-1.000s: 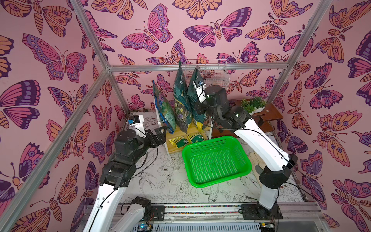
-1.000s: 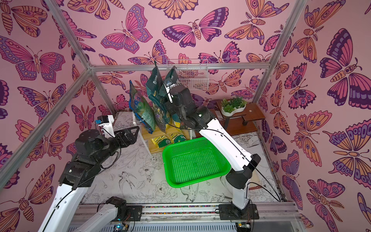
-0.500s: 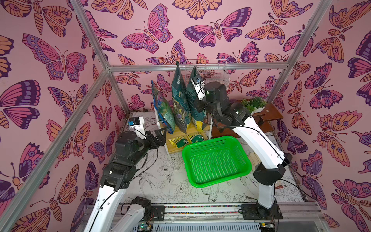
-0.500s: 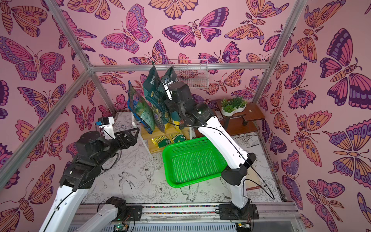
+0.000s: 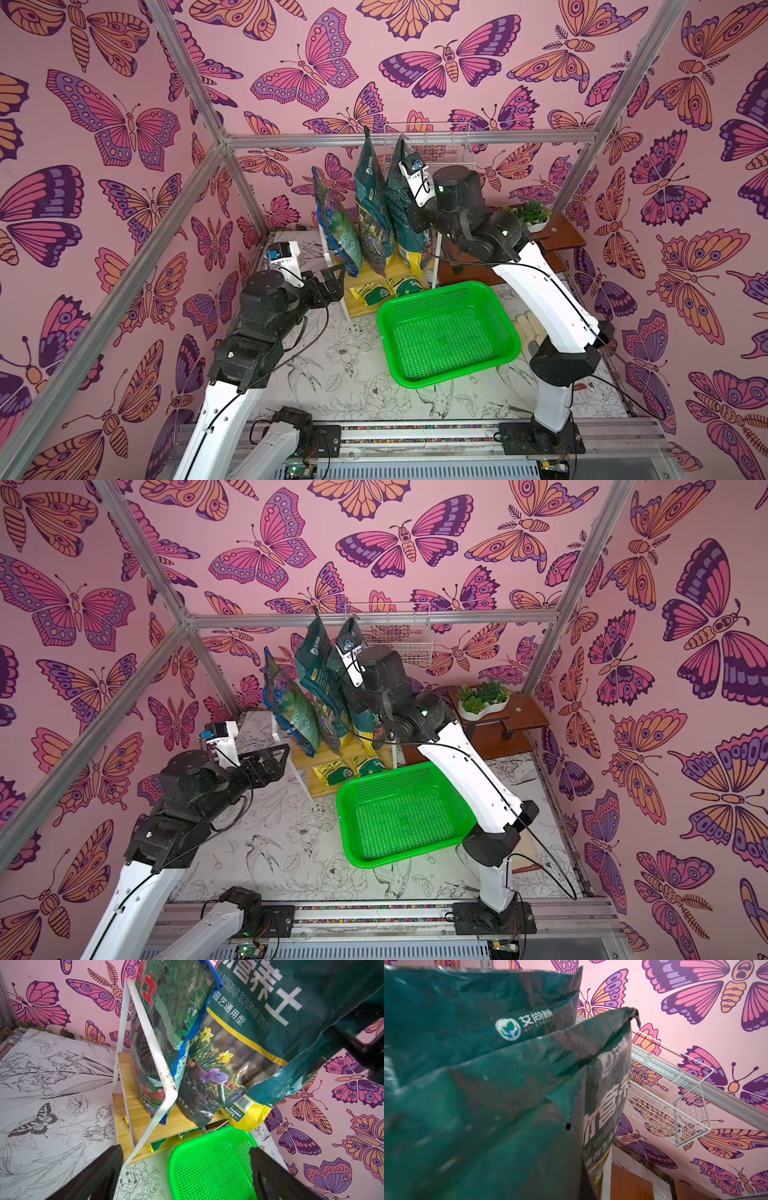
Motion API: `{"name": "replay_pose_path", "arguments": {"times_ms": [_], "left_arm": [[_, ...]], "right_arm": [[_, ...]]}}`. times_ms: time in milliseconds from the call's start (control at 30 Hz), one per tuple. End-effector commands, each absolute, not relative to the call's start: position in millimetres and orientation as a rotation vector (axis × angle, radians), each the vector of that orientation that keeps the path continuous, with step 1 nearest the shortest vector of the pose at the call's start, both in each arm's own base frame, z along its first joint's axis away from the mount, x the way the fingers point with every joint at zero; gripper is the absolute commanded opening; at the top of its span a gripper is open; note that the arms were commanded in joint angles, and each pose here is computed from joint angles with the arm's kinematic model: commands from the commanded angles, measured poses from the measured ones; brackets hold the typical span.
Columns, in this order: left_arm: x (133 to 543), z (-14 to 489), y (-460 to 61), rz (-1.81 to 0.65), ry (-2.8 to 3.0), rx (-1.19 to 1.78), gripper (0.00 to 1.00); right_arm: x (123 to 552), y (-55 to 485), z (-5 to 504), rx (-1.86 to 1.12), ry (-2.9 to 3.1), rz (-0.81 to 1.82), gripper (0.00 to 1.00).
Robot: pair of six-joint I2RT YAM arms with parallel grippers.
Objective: Take down the fertilizer bag from the shelf
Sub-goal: Pick up the fertilizer bag from the shelf.
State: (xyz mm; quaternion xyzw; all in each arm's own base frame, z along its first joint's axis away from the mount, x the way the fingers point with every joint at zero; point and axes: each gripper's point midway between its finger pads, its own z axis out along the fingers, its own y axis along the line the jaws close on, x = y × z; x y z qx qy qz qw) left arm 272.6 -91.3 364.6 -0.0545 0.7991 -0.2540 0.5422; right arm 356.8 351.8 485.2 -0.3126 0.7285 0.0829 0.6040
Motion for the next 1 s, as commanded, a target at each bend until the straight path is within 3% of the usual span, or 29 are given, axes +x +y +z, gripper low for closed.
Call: {"name": "replay_pose_path", "arguments": {"times_ms": [0, 533, 967], "left_arm": [[272.7, 361.6, -91.6, -0.587, 1.909, -0.114, 1.00], [271.3, 364.7, -110.2, -0.706, 1.937, -0.073, 1.00], [261.0, 356.0, -134.7, -0.819, 1.998, -0.002, 1.00]], "right_arm": [[305.7, 308.5, 613.3, -0.518, 1.374, 0.409, 0.00], [257.7, 259.7, 617.4, -0.511, 1.397, 0.494, 0.00], [226.3, 222.4, 568.8, -0.550, 1.552, 0.500, 0.00]]}}
